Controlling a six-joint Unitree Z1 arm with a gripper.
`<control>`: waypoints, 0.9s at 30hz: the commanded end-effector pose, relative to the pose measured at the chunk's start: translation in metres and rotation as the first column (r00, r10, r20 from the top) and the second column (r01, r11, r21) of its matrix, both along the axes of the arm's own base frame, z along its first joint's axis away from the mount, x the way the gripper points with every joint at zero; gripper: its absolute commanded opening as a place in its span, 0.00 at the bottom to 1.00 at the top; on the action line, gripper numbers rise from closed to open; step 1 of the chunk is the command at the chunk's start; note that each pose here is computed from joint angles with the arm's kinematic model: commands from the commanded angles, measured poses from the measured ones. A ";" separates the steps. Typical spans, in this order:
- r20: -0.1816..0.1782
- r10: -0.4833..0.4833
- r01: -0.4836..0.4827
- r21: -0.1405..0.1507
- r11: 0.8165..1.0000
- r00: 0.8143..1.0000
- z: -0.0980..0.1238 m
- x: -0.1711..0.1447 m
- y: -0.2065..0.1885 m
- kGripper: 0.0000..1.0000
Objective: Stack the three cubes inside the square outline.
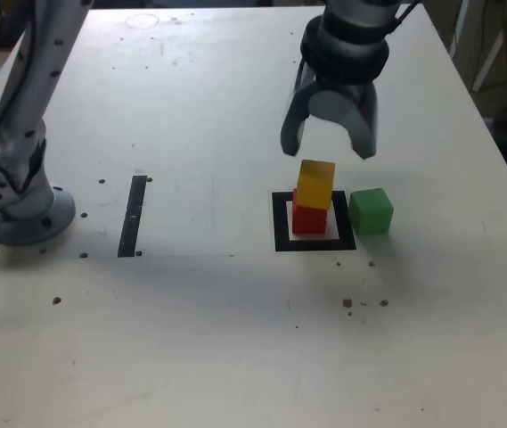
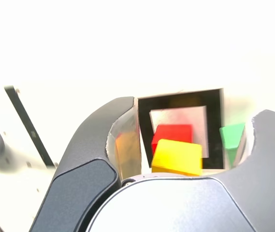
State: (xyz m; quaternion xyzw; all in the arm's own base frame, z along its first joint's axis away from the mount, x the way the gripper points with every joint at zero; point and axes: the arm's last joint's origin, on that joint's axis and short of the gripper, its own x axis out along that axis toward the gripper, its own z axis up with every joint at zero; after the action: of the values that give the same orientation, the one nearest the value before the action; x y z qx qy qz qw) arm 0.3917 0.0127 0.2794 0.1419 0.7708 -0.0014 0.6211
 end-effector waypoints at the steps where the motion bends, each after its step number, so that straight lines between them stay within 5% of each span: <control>1: 0.014 -0.078 0.078 0.028 0.997 0.997 0.011 0.001 0.002 1.00; 4: -0.002 -0.247 0.247 0.072 0.966 0.969 0.022 0.005 0.005 1.00; 10: -0.046 -0.510 0.512 0.105 0.853 0.859 0.032 0.017 0.008 1.00; 12: -0.056 -0.587 0.590 0.103 0.801 0.807 0.031 0.023 0.009 1.00; 15: -0.068 -0.713 0.716 0.093 0.692 0.698 0.027 0.033 0.007 1.00; 18: -0.050 -0.785 0.786 0.095 0.611 0.617 0.022 0.045 0.004 1.00; 23: -0.012 -0.839 0.837 0.093 0.540 0.543 0.012 0.060 0.000 0.99; 27: -0.040 -0.865 0.865 0.053 0.499 0.501 0.002 0.064 -0.002 0.99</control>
State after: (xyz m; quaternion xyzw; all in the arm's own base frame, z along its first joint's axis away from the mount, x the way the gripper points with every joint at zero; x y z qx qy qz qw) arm 0.4543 0.0123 0.2851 0.4897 0.6148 -0.2381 0.5705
